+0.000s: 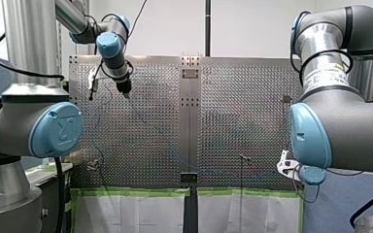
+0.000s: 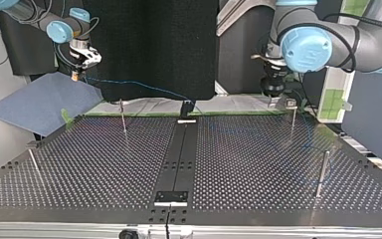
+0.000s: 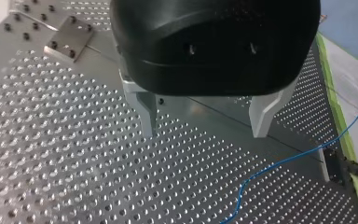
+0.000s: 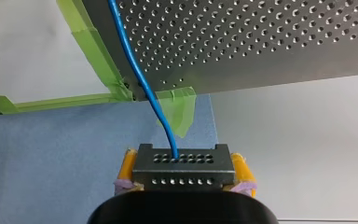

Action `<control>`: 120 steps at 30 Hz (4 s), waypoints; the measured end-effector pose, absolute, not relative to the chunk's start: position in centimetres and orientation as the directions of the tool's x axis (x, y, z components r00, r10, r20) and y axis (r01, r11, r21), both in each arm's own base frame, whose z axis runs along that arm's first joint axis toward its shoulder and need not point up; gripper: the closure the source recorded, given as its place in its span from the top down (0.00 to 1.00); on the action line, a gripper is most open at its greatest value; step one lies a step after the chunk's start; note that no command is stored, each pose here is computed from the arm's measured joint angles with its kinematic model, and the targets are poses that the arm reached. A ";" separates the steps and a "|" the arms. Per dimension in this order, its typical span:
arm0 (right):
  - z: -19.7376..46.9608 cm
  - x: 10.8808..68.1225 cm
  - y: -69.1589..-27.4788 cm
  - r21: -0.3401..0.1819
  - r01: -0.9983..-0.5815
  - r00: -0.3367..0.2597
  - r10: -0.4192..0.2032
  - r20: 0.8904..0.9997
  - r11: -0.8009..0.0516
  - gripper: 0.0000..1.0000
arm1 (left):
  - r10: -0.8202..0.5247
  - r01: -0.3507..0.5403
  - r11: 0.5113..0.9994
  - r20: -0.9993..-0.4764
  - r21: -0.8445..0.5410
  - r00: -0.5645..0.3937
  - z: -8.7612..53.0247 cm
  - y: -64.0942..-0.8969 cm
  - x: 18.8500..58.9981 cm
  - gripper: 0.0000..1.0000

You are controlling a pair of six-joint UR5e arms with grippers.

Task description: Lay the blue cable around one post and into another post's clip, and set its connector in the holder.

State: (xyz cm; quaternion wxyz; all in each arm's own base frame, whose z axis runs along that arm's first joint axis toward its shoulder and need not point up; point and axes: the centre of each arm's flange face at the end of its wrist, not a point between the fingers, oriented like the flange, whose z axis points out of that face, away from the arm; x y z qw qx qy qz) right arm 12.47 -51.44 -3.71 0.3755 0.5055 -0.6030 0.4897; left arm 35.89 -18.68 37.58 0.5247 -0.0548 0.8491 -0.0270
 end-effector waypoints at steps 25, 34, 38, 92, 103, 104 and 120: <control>-3.7 12.6 -51.4 -0.178 -0.984 -0.172 -0.247 0.954 0.001 0.00 | -0.039 0.064 0.995 -0.881 -0.078 -0.472 28.1 -27.4 36.4 1.00; -3.7 12.7 -51.3 -0.174 -0.985 -0.170 -0.247 0.954 0.006 0.00 | 0.016 0.088 0.995 -0.851 -0.036 -0.525 21.9 -29.4 33.4 1.00; -3.7 12.7 -51.3 -0.173 -0.985 -0.171 -0.246 0.954 0.012 0.00 | 0.052 0.130 0.991 -0.845 -0.021 -0.532 20.1 -30.6 32.6 1.00; -3.6 12.6 -51.5 -0.160 -0.987 -0.160 -0.232 0.959 0.017 0.00 | -0.004 0.464 0.877 -0.966 -0.127 -0.258 9.7 -51.2 39.0 1.00; -3.5 12.1 -51.9 -0.165 -0.986 -0.167 -0.229 0.959 0.029 0.00 | 0.092 0.465 0.885 -0.971 -0.022 -0.221 3.5 -50.7 38.8 1.00; -3.5 12.1 -51.9 -0.165 -0.986 -0.167 -0.229 0.959 0.029 0.00 | 0.099 0.464 0.886 -0.971 -0.014 -0.217 2.7 -50.7 38.8 1.00; -3.5 12.1 -51.8 -0.163 -0.986 -0.165 -0.235 0.958 0.028 0.00 | 0.078 0.422 0.906 -0.969 -0.028 -0.232 -5.5 -49.3 39.1 1.00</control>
